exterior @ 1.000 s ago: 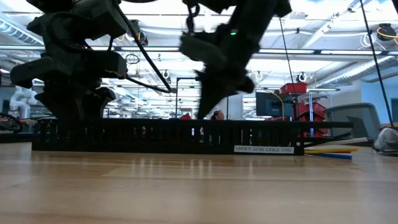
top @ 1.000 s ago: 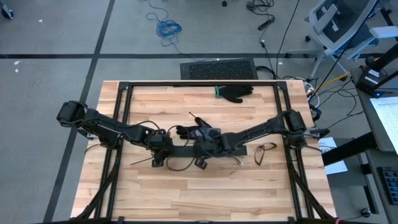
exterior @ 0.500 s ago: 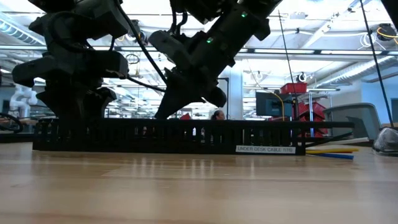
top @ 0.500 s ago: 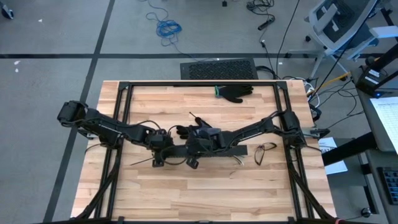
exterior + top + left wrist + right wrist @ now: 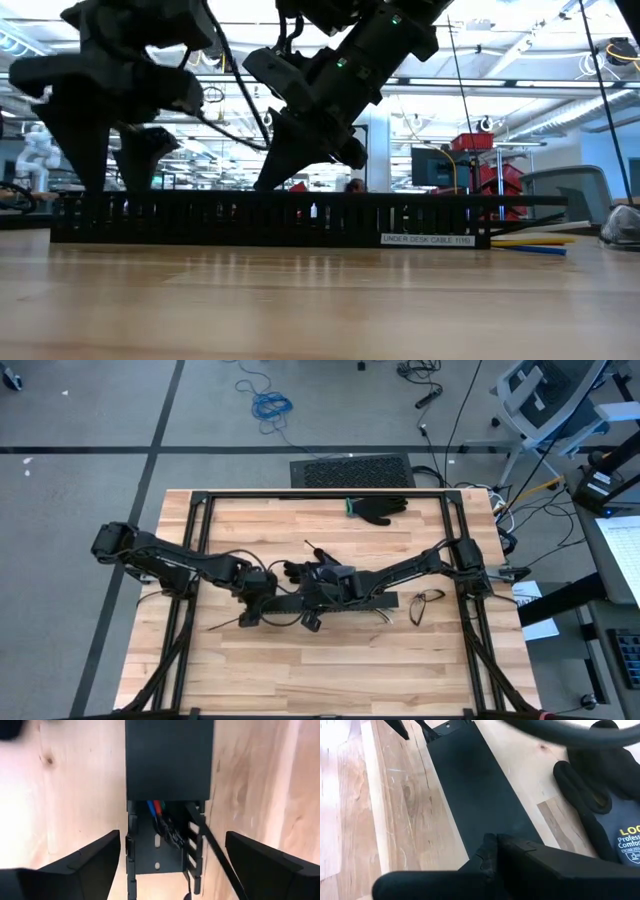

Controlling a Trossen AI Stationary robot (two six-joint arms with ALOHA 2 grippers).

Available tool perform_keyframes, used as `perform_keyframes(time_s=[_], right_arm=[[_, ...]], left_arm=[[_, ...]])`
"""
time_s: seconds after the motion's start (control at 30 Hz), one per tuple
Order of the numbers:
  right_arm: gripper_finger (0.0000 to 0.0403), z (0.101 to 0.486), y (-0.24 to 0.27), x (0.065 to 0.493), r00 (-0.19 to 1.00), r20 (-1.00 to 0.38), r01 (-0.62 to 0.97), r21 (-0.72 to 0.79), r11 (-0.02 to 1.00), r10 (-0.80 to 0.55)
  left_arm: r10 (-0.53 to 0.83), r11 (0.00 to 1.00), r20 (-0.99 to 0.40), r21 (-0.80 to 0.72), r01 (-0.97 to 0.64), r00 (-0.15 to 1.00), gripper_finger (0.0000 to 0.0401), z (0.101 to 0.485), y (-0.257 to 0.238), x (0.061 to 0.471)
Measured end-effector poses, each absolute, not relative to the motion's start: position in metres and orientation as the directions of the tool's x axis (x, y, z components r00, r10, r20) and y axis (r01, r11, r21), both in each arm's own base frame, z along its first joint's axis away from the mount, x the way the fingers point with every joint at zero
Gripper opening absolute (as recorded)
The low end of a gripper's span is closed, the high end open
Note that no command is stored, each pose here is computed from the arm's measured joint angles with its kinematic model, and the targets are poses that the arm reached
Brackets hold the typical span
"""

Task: Ziptie cables
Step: Close the black cable duct

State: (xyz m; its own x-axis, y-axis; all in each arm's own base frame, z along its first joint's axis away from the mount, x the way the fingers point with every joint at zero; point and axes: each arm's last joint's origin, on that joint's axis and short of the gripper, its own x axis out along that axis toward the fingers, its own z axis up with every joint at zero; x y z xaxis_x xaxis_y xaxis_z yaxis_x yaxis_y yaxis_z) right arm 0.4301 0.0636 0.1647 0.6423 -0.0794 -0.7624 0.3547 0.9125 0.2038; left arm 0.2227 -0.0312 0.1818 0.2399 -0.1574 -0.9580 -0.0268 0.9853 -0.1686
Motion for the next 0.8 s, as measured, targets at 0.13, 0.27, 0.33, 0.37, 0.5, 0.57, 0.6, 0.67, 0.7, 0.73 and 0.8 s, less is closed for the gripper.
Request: perform_keyframes(time_s=[0.13,0.27,0.33,0.37,0.5,0.57,0.6,0.67,0.7,0.73,0.8], right_arm=[[0.0,0.165,0.064,0.43,0.643,-0.762,0.355,0.204,0.912,-0.079],[0.0,0.165,0.064,0.43,0.644,-0.761,0.354,0.205,0.912,-0.079],[0.0,0.165,0.064,0.43,0.644,-0.761,0.355,0.205,0.912,-0.079],[0.0,0.166,0.064,0.43,0.643,-0.761,0.356,0.206,0.912,-0.079],[0.0,0.166,0.064,0.429,0.637,-0.767,0.37,0.213,0.904,-0.08],[0.0,0.166,0.064,0.429,0.637,-0.767,0.372,0.214,0.903,-0.081],[0.0,0.166,0.064,0.429,0.637,-0.767,0.372,0.214,0.903,-0.081],[0.0,0.166,0.063,0.429,0.635,-0.768,0.372,0.213,0.903,-0.081],[0.0,0.166,0.063,0.429,0.635,-0.768,0.372,0.213,0.903,-0.081],[0.0,0.166,0.063,0.429,0.635,-0.768,0.372,0.213,0.903,-0.081],[0.0,0.166,0.063,0.429,0.635,-0.768,0.376,0.214,0.902,-0.083]], left_arm=[[-0.153,0.985,-0.961,-0.168,-0.044,0.231,0.0352,0.17,-0.03,0.217],[-0.14,0.987,-0.945,-0.158,-0.037,0.296,0.0353,0.166,-0.03,0.221],[-0.143,0.986,-0.931,-0.163,-0.033,0.336,0.0353,0.164,-0.03,0.223],[-0.144,0.986,-0.926,-0.165,-0.032,0.348,0.0353,0.162,-0.03,0.223],[-0.133,0.987,-0.937,-0.156,-0.047,0.324,0.0352,0.153,-0.029,0.217],[-0.111,0.99,-0.94,-0.133,-0.045,0.322,0.0352,0.153,-0.028,0.217],[-0.106,0.991,-0.94,-0.126,-0.04,0.324,0.0352,0.153,-0.027,0.217],[-0.099,0.993,-0.94,-0.114,-0.027,0.326,0.0352,0.153,-0.027,0.217],[-0.096,0.994,-0.94,-0.11,-0.025,0.326,0.0352,0.153,-0.027,0.217],[-0.094,0.994,-0.94,-0.107,-0.024,0.328,0.0351,0.153,-0.027,0.217],[-0.091,0.995,-0.94,-0.1,-0.01,0.328,0.0344,0.153,-0.026,0.217]])
